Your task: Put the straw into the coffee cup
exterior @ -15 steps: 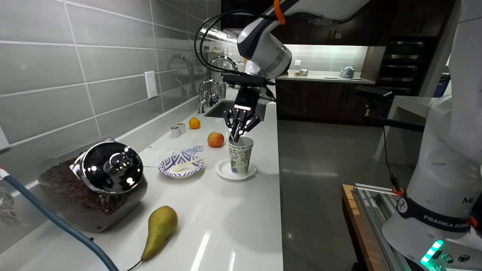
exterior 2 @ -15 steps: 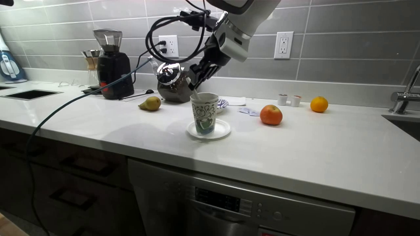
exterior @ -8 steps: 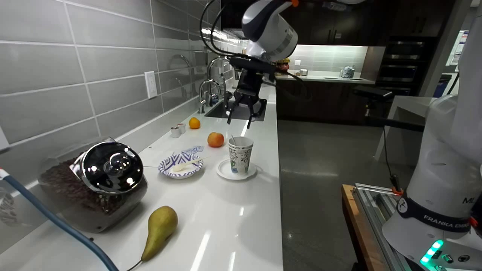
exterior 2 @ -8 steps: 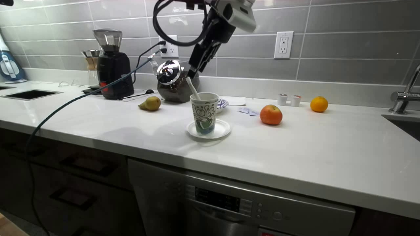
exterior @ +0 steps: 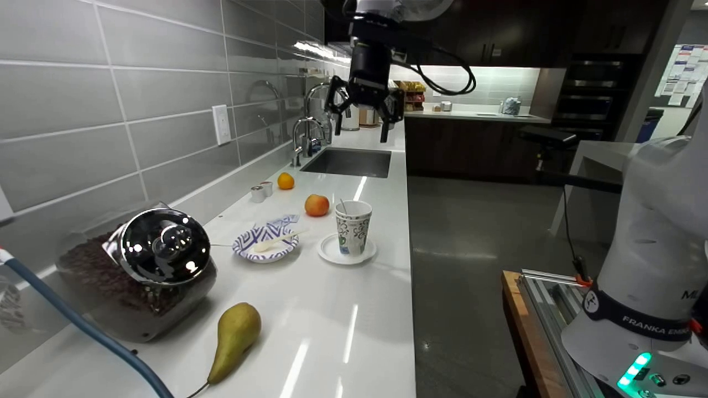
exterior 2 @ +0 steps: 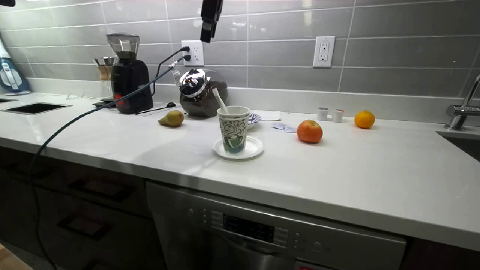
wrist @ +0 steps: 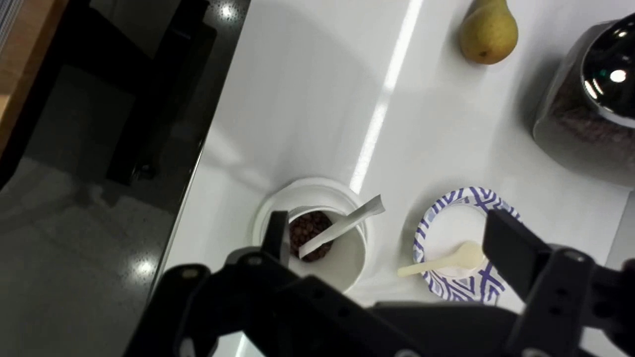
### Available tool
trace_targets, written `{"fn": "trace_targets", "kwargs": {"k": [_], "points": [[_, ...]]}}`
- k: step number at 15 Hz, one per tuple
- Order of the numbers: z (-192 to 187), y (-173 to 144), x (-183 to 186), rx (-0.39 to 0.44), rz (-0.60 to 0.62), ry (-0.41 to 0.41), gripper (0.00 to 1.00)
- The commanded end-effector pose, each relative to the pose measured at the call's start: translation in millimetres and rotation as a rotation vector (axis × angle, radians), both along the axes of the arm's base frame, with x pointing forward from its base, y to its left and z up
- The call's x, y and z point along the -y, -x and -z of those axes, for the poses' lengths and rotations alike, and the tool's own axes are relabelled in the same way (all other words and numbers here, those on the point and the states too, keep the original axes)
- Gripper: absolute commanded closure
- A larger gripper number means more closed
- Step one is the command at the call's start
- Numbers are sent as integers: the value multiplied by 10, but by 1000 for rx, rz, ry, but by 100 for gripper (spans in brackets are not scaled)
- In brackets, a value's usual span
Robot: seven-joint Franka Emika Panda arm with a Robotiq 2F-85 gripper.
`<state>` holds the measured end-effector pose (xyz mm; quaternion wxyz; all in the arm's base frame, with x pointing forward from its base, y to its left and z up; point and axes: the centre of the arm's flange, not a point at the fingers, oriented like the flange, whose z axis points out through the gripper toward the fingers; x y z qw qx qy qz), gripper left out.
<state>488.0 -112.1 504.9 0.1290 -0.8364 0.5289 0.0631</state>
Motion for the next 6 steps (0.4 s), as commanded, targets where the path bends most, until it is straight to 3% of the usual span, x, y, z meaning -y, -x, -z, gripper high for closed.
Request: {"fn": "trace_targets", "kwargs": {"k": [1,2,3,6], "points": [[-326,32,-441,18,-131,160,0],[-414,12,-553,34,-177,198,0],[-263,-13,-391,23,-117,131,0],[-358,-4,-592,38,-170,177,0]]}}
